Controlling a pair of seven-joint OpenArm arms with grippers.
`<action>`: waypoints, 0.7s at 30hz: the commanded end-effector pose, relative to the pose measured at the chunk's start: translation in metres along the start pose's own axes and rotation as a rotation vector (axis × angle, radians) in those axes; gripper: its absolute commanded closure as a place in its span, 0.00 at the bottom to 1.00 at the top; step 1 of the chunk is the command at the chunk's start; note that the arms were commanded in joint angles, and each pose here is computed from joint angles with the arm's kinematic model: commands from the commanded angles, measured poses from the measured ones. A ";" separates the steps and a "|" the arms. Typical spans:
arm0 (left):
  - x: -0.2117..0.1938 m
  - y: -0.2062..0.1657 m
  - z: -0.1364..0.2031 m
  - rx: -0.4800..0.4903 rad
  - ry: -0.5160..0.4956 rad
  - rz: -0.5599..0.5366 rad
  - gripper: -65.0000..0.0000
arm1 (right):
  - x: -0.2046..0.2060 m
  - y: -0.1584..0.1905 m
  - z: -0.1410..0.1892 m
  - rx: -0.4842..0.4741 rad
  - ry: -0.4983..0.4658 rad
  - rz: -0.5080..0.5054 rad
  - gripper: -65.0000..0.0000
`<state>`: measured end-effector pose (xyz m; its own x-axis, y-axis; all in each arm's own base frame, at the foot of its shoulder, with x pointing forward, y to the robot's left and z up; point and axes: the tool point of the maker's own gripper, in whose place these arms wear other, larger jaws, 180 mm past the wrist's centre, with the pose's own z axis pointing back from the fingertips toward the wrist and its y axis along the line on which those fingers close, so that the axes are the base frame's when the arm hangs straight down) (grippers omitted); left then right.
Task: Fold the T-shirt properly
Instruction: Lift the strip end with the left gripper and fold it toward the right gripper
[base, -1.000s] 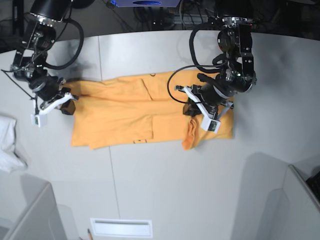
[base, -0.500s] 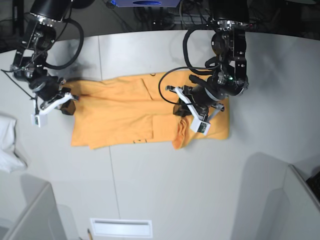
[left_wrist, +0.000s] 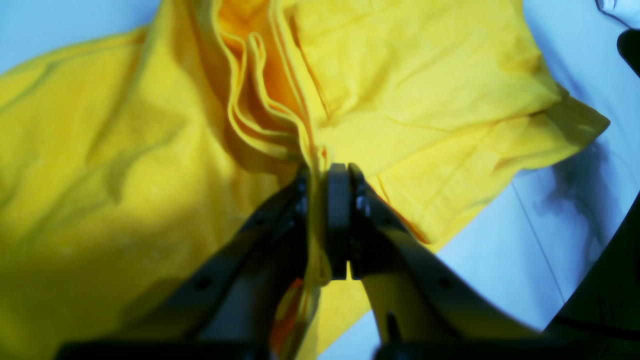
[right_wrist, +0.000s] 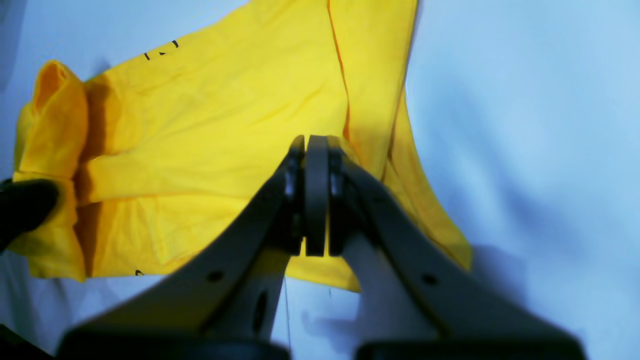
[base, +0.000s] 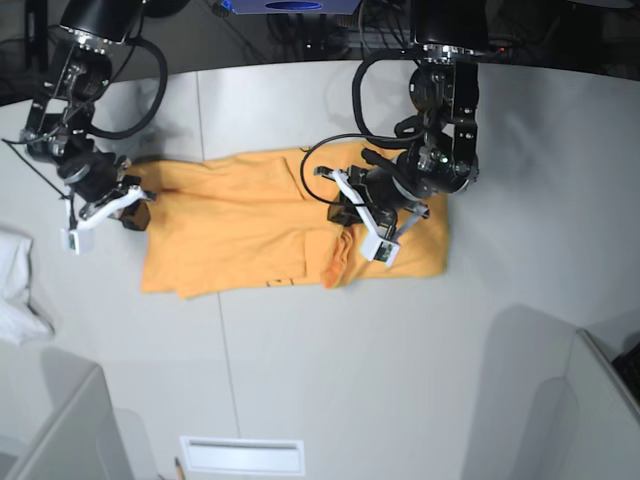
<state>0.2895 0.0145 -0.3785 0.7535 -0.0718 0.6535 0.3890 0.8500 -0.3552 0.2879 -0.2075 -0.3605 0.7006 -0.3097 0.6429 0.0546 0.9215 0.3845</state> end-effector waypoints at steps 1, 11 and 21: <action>0.018 -0.007 0.002 -0.023 -0.057 -0.011 1.00 | 0.019 -0.004 0.007 -0.007 -0.060 0.009 1.00; 0.022 -0.007 0.003 -0.024 -0.067 -0.014 1.00 | 0.019 -0.004 0.007 -0.007 -0.060 0.009 1.00; 0.028 -0.013 -0.001 -0.038 -0.077 -0.010 1.00 | 0.019 -0.005 0.007 -0.008 -0.061 0.008 1.00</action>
<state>0.2976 0.0067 -0.3702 0.7392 -0.0619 0.6707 0.3995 0.8420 -0.3626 0.2873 -0.2147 -0.3594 0.6944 -0.3159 0.6465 0.0691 0.9236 0.3770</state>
